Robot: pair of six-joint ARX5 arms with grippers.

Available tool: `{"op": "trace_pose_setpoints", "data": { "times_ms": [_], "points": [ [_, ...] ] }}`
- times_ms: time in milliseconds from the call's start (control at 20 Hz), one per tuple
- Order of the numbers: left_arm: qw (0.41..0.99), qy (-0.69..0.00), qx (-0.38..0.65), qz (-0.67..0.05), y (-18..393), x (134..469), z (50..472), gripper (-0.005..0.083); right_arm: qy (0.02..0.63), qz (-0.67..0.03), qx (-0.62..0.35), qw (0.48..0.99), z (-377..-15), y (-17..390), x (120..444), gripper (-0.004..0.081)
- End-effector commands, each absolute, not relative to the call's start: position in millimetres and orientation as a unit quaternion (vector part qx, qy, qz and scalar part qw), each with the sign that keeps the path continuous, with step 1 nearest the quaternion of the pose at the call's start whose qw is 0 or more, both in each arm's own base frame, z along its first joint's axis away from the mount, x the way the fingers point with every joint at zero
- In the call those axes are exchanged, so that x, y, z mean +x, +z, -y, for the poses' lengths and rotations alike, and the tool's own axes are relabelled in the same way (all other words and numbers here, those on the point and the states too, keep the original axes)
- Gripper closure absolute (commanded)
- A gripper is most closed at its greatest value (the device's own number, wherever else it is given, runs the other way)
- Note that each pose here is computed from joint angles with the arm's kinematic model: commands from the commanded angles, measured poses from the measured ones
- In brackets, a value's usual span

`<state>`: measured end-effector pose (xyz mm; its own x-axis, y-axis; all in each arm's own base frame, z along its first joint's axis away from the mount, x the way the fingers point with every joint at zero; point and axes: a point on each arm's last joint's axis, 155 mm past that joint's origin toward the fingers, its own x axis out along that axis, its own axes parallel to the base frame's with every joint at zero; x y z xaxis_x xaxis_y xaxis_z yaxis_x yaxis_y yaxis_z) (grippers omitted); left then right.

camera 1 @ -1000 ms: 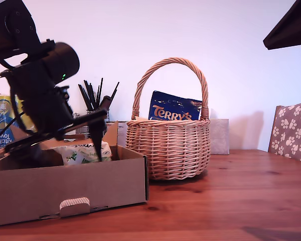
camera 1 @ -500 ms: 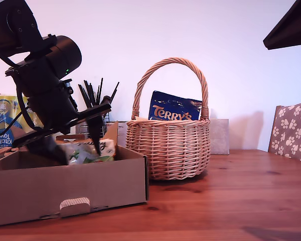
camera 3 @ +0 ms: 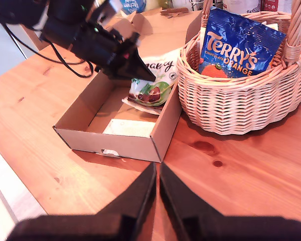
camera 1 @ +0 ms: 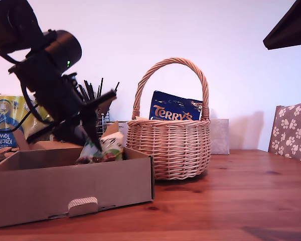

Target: Move the bags of Easter eggs from the cardboard box on the left into the woven basket on the right side.

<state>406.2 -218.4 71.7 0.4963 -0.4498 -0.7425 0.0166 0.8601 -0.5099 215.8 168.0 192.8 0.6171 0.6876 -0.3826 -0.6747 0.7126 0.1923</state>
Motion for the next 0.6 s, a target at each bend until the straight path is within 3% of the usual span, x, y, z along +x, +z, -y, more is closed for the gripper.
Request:
{"op": "trace_pose_setpoints", "data": {
  "times_ms": [0,250,550],
  "points": [
    [0.846,-0.191,-0.213,-0.451,116.6,405.8,230.2,0.0778,0.381,-0.211,0.016,0.900,-169.0,198.4,216.5,0.0783],
    [0.856,-0.240,-0.174,-0.424,171.1,382.8,228.0,0.0778,0.381,-0.211,0.017,0.900,-169.0,198.4,216.5,0.0783],
    [0.868,-0.261,-0.167,-0.389,205.6,371.9,225.6,0.0793,0.381,-0.211,0.017,0.900,-169.1,198.5,216.5,0.0783]
  ]
}}
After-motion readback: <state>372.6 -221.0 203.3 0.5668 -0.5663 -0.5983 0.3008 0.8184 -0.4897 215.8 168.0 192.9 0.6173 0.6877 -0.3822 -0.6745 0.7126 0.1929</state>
